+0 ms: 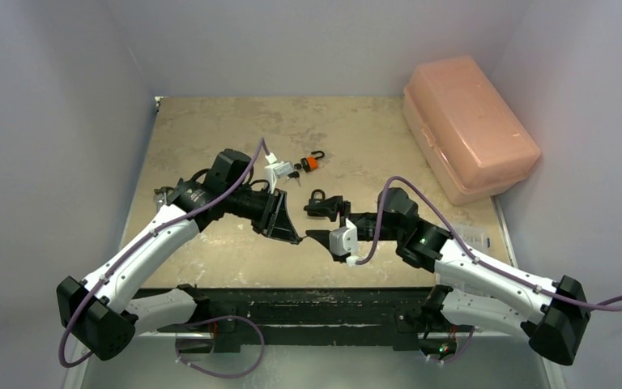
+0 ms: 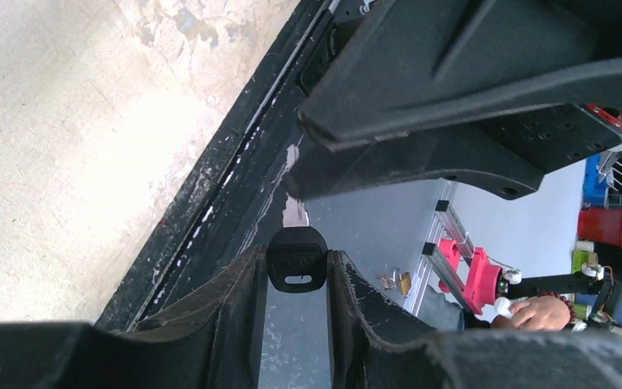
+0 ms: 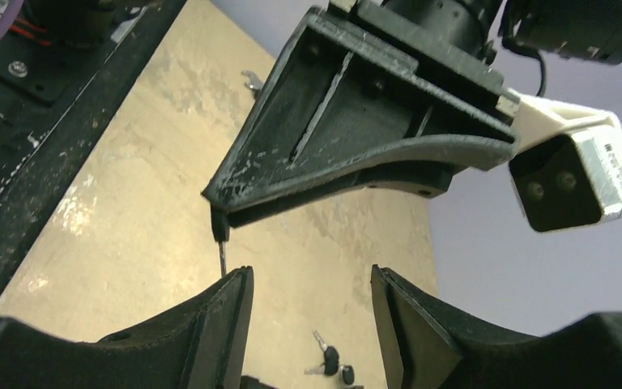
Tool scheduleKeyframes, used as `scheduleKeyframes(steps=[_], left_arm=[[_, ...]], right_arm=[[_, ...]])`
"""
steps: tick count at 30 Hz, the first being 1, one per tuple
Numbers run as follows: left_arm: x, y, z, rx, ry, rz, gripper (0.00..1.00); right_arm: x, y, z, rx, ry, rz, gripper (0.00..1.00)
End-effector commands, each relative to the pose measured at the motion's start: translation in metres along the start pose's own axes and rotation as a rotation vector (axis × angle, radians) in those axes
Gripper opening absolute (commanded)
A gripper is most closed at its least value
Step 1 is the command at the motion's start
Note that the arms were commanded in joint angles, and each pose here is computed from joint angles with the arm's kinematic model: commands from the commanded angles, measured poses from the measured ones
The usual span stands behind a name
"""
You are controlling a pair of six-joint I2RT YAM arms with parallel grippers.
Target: Unlock with the key
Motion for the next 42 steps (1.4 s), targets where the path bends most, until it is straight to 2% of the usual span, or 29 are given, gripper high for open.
scheduleKeyframes(steps=[1, 4, 11, 19, 32, 37, 40, 42], left_arm=[[0.007, 0.008, -0.014, -0.077, -0.016, -0.031, 0.08], [0.006, 0.009, -0.009, -0.077, 0.004, -0.031, 0.08], [0.004, 0.010, 0.000, -0.070, 0.045, -0.029, 0.08], [0.003, 0.016, 0.007, -0.074, 0.091, -0.061, 0.05], [0.004, 0.019, -0.001, -0.088, 0.053, -0.082, 0.04], [0.004, 0.018, -0.002, -0.089, 0.041, -0.087, 0.04], [0.004, 0.017, -0.001, -0.089, 0.041, -0.085, 0.04], [0.003, 0.017, -0.001, -0.089, 0.042, -0.085, 0.04]], right_arm=[[0.013, -0.011, -0.002, 0.022, 0.010, 0.124, 0.63], [0.016, -0.015, 0.000, 0.020, 0.026, 0.155, 0.63], [0.018, -0.004, 0.002, 0.011, 0.040, 0.116, 0.63], [0.023, -0.001, 0.010, -0.033, 0.104, 0.151, 0.62], [-0.006, -0.004, 0.027, -0.037, 0.123, 0.086, 0.60], [-0.015, -0.017, 0.031, -0.060, 0.146, 0.124, 0.55], [-0.018, -0.025, 0.035, -0.065, 0.161, 0.151, 0.49], [-0.019, -0.027, 0.035, -0.064, 0.168, 0.161, 0.36]])
Point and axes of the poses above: each gripper's point midway between its finger pads, its own x axis back along the fingers, its own z axis along the line the jaws close on, y = z × x, the point moved 2 cm from there along x, back along the fingers, and after that the axes turned 10 degrees about x, right-handed, at the moved point
